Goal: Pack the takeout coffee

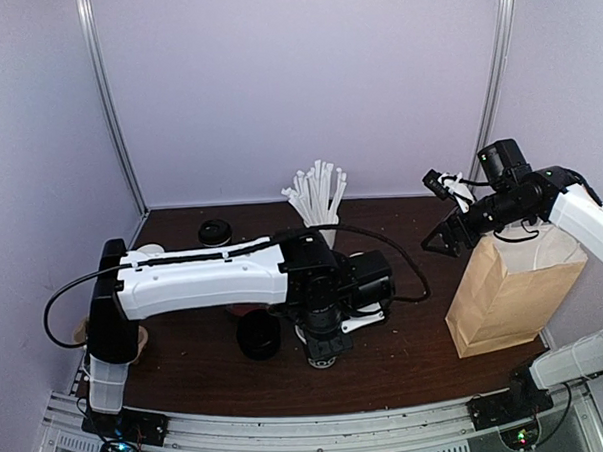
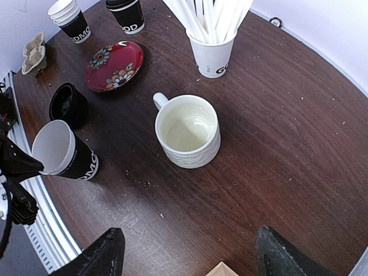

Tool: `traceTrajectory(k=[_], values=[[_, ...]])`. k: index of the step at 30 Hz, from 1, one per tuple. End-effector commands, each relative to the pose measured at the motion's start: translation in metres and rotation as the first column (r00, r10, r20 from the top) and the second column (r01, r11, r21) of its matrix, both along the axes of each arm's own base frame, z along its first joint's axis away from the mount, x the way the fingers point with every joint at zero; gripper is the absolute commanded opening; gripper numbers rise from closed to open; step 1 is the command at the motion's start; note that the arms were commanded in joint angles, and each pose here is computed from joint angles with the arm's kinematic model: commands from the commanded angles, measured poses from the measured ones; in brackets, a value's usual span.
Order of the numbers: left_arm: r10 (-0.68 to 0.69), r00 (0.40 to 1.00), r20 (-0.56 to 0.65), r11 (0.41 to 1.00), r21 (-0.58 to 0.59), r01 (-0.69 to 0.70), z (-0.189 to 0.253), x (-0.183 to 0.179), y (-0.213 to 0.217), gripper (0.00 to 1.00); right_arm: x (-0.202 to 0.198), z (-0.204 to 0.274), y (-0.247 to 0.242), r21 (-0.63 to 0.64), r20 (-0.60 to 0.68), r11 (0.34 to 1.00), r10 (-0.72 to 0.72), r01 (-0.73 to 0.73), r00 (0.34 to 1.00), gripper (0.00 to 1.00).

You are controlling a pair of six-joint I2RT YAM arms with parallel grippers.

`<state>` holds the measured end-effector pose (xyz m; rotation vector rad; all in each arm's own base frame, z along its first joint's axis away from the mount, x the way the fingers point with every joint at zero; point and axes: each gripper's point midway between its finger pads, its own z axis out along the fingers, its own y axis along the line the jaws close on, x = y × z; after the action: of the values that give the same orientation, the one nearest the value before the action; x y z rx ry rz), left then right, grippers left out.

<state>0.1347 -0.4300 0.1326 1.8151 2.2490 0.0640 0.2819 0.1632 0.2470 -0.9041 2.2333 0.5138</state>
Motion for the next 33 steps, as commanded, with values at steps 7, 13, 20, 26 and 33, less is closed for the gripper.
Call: traceTrajectory(k=[7,13,20,26,33], values=[[0.013,1.0,0.028,1.0,0.012,-0.013,-0.017,0.015,0.003,0.06,0.001,0.005,0.0,0.017,0.012,1.0,0.003,-0.003,1.0,0.82],[0.025,0.999,0.034,1.0,-0.013,-0.025,-0.001,0.014,0.005,0.54,0.002,0.004,0.002,0.021,0.008,1.0,0.006,-0.006,1.0,0.82],[0.288,0.948,0.139,0.95,-0.169,-0.263,0.074,0.048,0.046,0.67,0.006,0.001,0.005,0.021,-0.018,1.0,0.014,-0.014,1.0,0.82],[0.541,0.836,0.091,0.837,-0.154,-0.525,0.045,0.068,0.102,0.68,0.007,0.003,0.005,0.026,-0.009,1.0,0.016,-0.016,1.0,0.82],[0.623,0.782,0.023,0.772,-0.177,-0.61,0.013,0.073,0.107,0.71,0.006,0.002,0.007,0.034,-0.012,0.999,0.023,-0.023,1.0,0.82]])
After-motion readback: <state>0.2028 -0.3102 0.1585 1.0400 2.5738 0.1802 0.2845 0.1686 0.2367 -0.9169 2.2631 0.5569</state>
